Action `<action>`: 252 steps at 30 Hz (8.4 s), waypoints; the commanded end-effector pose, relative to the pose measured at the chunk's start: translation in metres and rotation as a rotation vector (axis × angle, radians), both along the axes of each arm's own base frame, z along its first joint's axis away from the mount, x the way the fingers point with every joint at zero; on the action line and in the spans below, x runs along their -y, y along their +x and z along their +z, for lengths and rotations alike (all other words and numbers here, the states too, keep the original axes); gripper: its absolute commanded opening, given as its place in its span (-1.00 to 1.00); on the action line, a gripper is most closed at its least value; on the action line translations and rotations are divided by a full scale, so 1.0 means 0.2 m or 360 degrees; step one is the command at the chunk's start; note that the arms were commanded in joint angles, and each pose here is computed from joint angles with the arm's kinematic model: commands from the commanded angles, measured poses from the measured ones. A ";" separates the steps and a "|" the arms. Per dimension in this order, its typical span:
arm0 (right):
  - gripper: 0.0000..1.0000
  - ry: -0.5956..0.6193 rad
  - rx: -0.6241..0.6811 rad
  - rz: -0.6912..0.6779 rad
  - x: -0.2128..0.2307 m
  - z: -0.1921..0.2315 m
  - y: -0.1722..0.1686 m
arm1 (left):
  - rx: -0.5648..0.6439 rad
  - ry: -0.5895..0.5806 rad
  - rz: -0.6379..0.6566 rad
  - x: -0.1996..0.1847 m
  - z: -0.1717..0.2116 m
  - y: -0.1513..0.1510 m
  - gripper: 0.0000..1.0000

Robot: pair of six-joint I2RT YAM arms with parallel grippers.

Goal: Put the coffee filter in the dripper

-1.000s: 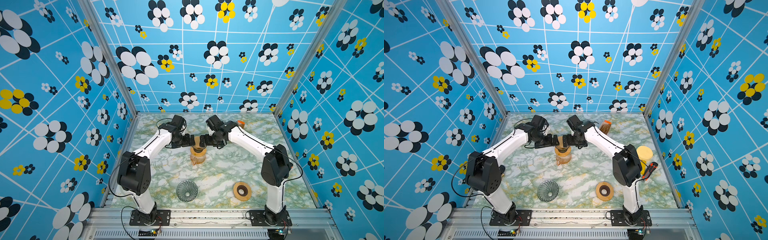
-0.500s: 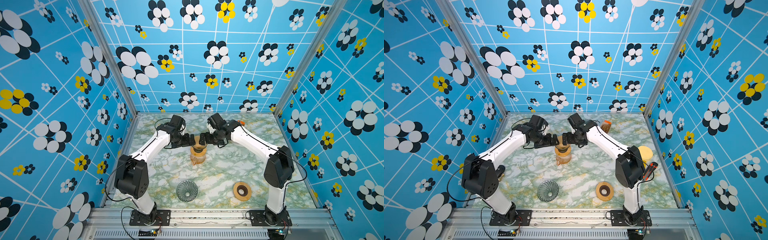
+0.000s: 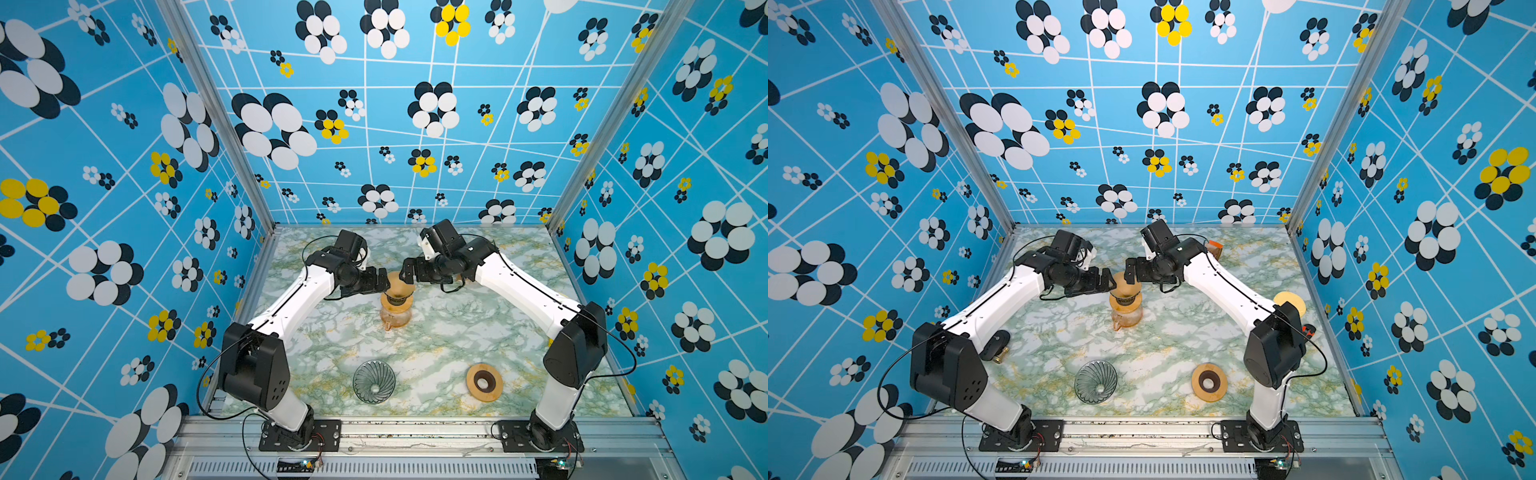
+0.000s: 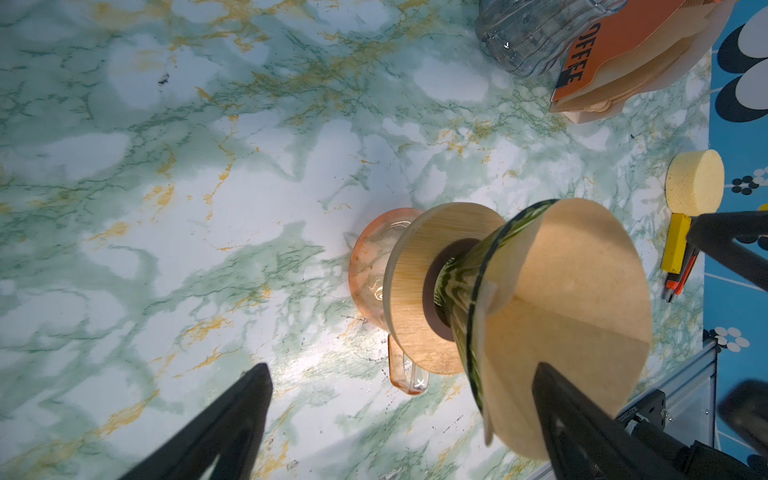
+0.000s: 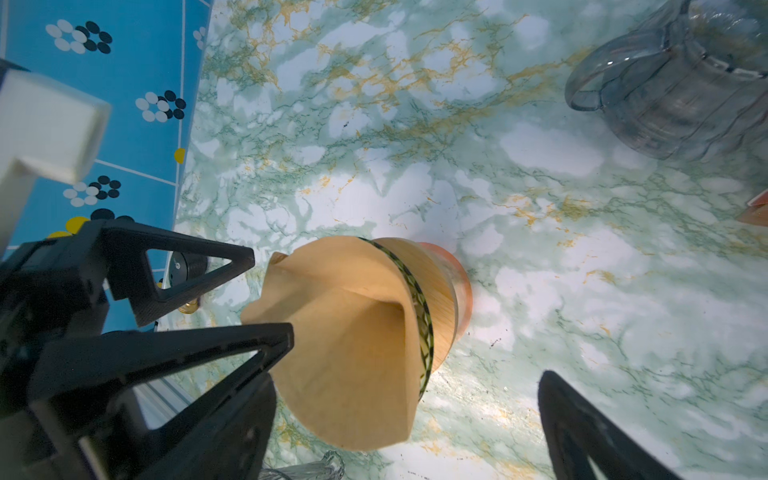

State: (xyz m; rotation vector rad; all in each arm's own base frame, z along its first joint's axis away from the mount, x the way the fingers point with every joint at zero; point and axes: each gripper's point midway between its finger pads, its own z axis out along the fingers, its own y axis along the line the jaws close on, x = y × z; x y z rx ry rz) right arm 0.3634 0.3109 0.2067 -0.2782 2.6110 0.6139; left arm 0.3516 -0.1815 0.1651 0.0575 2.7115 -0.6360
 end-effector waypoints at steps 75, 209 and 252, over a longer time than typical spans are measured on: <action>-0.17 -0.0546 0.0142 0.0167 0.42 -0.05 0.51 | 0.0519 -0.0379 -0.0115 -0.05 0.32 -0.39 0.98; -0.81 -0.0507 -0.0180 0.0434 0.44 -0.49 -0.36 | 0.0520 -0.0563 -0.0108 0.00 0.34 -0.50 0.98; -0.72 -0.0508 -0.0262 0.0590 0.23 -0.62 -0.58 | 0.0510 -0.0516 -0.0098 0.00 0.31 -0.51 0.98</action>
